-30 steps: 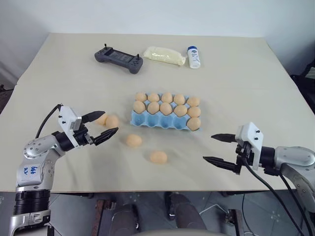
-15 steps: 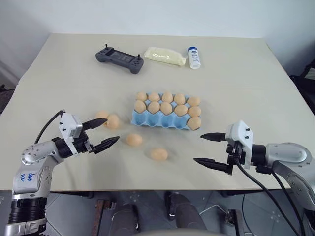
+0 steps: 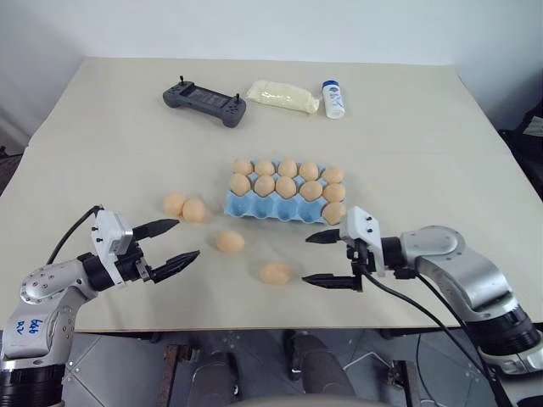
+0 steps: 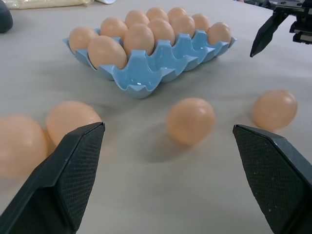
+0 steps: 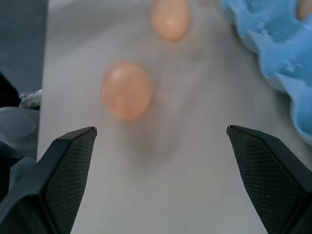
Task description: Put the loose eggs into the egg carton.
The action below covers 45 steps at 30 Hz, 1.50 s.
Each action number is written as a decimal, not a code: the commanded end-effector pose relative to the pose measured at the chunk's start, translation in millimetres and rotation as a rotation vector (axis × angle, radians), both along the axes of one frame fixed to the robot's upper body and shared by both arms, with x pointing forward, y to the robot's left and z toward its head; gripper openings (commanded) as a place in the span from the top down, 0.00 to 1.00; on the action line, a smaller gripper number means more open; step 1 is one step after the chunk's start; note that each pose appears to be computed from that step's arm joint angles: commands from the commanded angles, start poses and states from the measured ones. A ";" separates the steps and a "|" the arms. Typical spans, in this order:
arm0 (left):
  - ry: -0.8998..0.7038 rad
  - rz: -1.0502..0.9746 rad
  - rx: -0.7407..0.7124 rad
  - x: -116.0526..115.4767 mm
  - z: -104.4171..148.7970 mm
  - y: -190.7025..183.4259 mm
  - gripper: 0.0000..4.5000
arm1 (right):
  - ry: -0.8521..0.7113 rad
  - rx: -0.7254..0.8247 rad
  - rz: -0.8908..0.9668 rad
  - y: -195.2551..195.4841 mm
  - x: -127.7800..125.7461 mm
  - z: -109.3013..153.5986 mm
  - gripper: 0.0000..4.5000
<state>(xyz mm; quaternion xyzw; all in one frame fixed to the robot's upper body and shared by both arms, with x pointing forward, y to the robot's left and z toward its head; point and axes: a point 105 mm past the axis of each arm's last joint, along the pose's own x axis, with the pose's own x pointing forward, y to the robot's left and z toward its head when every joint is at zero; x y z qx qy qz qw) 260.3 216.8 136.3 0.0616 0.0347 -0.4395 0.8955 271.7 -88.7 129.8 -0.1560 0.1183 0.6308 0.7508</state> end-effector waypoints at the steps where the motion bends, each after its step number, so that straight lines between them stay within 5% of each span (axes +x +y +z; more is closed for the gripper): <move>1: -0.042 -0.013 0.001 -7.0 13.2 -0.4 0.00 | -0.043 -0.001 0.096 18.1 -4.6 6.8 0.00; 10: -0.008 -0.046 0.007 -18.1 10.8 0.6 0.00 | -0.048 -0.013 0.256 54.9 -16.5 0.6 0.00; 24: -0.001 -0.064 0.015 -16.7 7.8 -1.3 0.00 | -0.062 -0.053 0.266 71.2 -6.5 -14.9 0.00; 27: -0.005 -0.061 0.014 -16.0 7.8 -1.8 0.00 | -0.060 -0.060 0.258 71.8 -5.0 -18.2 0.14; 34: -0.001 -0.071 0.007 -18.1 7.7 -3.7 0.00 | -0.083 -0.043 0.224 70.9 0.6 -11.8 0.65; 45: 0.013 -0.100 0.005 -23.3 1.5 -7.9 0.00 | -0.177 0.086 0.009 49.5 27.6 47.4 0.70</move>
